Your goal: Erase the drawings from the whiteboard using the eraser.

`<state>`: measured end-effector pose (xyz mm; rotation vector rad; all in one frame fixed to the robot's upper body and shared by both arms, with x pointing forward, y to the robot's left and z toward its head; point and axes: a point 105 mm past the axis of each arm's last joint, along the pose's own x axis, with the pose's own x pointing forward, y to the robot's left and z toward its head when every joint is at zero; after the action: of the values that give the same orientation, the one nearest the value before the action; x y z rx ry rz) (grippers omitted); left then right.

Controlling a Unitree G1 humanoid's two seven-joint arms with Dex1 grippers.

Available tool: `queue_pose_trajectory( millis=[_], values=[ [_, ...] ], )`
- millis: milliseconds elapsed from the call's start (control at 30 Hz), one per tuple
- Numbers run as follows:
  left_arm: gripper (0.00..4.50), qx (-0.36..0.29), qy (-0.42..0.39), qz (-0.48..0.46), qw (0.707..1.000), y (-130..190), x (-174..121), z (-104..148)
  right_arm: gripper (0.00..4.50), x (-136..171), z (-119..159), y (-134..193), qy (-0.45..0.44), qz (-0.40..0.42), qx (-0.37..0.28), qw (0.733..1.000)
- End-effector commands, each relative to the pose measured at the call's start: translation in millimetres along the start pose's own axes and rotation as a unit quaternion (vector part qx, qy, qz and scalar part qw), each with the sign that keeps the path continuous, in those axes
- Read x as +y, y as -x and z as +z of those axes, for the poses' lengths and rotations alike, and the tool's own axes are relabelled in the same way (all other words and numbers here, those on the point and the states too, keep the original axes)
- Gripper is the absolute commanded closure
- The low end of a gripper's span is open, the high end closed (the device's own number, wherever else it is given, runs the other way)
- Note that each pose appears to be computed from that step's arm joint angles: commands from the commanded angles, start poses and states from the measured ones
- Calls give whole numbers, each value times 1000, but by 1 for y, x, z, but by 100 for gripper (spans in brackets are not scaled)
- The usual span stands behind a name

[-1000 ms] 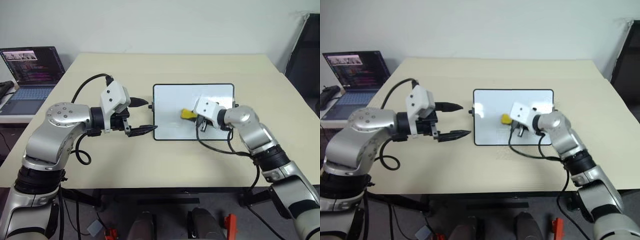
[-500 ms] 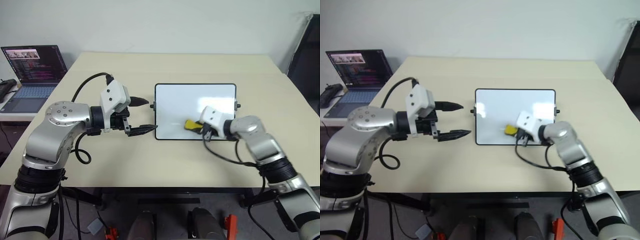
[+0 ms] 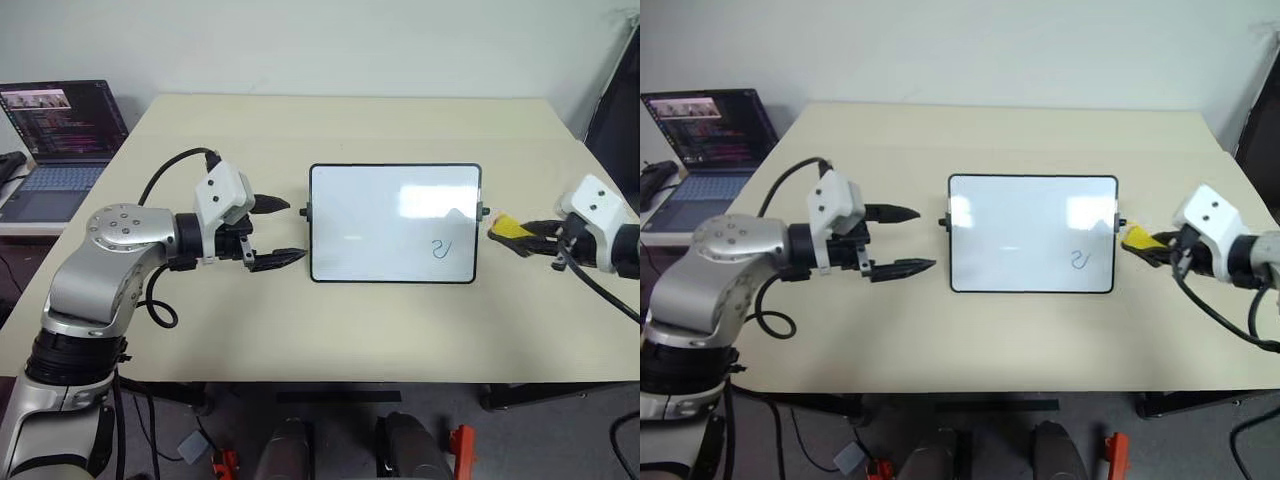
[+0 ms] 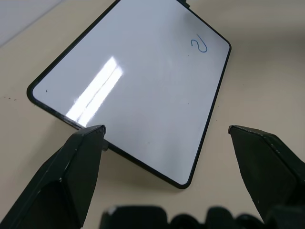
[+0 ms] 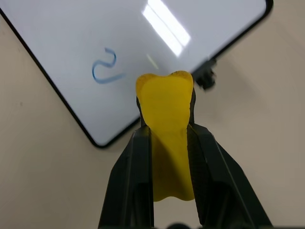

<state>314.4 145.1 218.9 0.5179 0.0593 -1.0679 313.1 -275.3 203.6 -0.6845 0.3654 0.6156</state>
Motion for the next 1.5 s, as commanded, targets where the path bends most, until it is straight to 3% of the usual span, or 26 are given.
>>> queue_pose_trajectory(
  millis=[33, 533, 767, 1000, 1267, 1500],
  values=[
    [0, -5, -23, 10, 1000, 6, 6, 8, 373, -17, 5, 23, 37, -38, -1, 999],
    [0, -1, -24, 9, 1000, 5, 7, 8, 373, -14, 16, 16, 55, -28, -24, 998],
    [0, -3, -22, 7, 1000, 5, 5, 10, 373, -17, 46, 4, 60, -34, -91, 993],
    [0, 7, -16, 2, 1000, 6, 1, 3, 373, -22, 78, -39, 76, -92, -150, 981],
    [0, 25, -10, -1, 1000, 6, -5, -6, 373, -14, 76, -70, 96, -70, -146, 982],
    [0, 31, -5, 4, 1000, 10, -6, -9, 373, 0, 57, -87, 104, -26, -106, 989]
  ],
)
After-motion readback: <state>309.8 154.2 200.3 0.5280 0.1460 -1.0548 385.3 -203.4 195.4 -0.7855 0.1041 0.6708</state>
